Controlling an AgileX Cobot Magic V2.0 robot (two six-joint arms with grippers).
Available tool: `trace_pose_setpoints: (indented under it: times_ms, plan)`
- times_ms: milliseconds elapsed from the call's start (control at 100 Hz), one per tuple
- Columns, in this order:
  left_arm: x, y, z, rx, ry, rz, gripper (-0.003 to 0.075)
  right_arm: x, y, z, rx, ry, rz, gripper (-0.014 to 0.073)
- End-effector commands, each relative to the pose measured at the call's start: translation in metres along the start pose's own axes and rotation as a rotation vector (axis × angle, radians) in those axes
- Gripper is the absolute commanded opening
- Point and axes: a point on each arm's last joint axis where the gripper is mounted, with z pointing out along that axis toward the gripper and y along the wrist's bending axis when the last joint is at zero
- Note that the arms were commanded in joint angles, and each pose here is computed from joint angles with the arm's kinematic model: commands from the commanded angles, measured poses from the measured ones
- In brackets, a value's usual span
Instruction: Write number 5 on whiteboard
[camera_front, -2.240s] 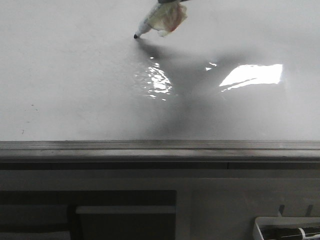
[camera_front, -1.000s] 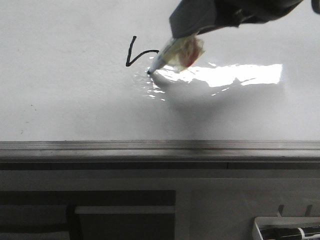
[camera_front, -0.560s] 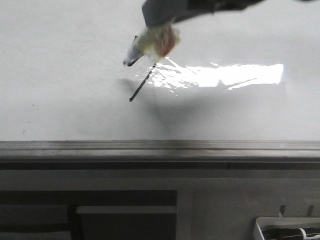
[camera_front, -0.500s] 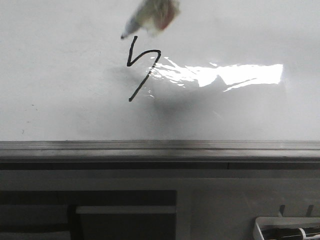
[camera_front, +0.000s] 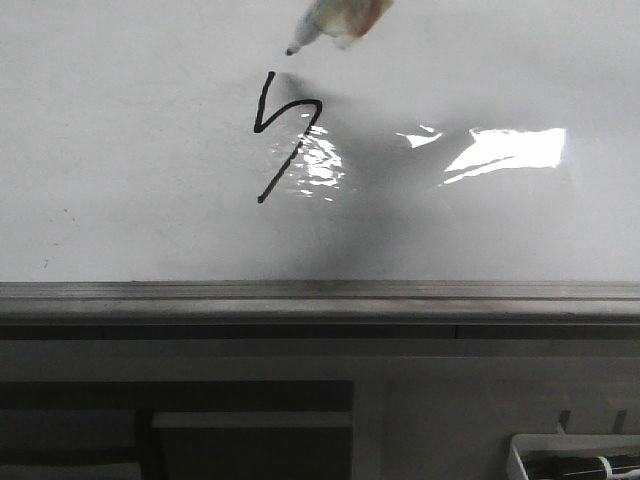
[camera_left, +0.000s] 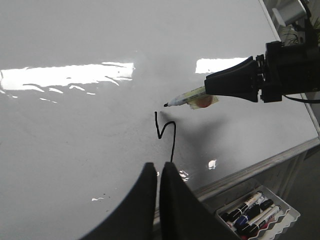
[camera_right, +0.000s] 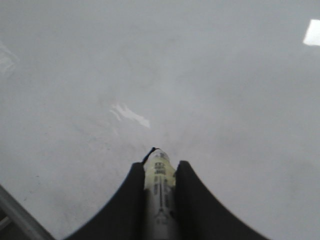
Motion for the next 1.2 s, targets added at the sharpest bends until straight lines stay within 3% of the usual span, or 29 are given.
trace_pose_setpoints:
  times_ms: [0, 380, 730, 1190]
  plan:
    - [-0.014, -0.001, -0.001, 0.003, -0.088, -0.025, -0.0020, -0.016, 0.004, -0.002, -0.062, -0.065, -0.031, -0.0041]
    - [-0.014, -0.001, -0.001, 0.003, -0.086, -0.025, -0.0020, -0.010, -0.002, 0.005, 0.020, -0.023, -0.033, -0.0041]
    - [-0.014, -0.001, -0.001, 0.003, -0.086, -0.025, -0.0020, -0.011, 0.000, 0.006, -0.029, -0.035, -0.030, -0.0041]
    - [-0.014, -0.001, -0.001, 0.003, -0.086, -0.025, -0.0020, -0.005, -0.014, 0.009, 0.109, 0.017, 0.006, -0.0041]
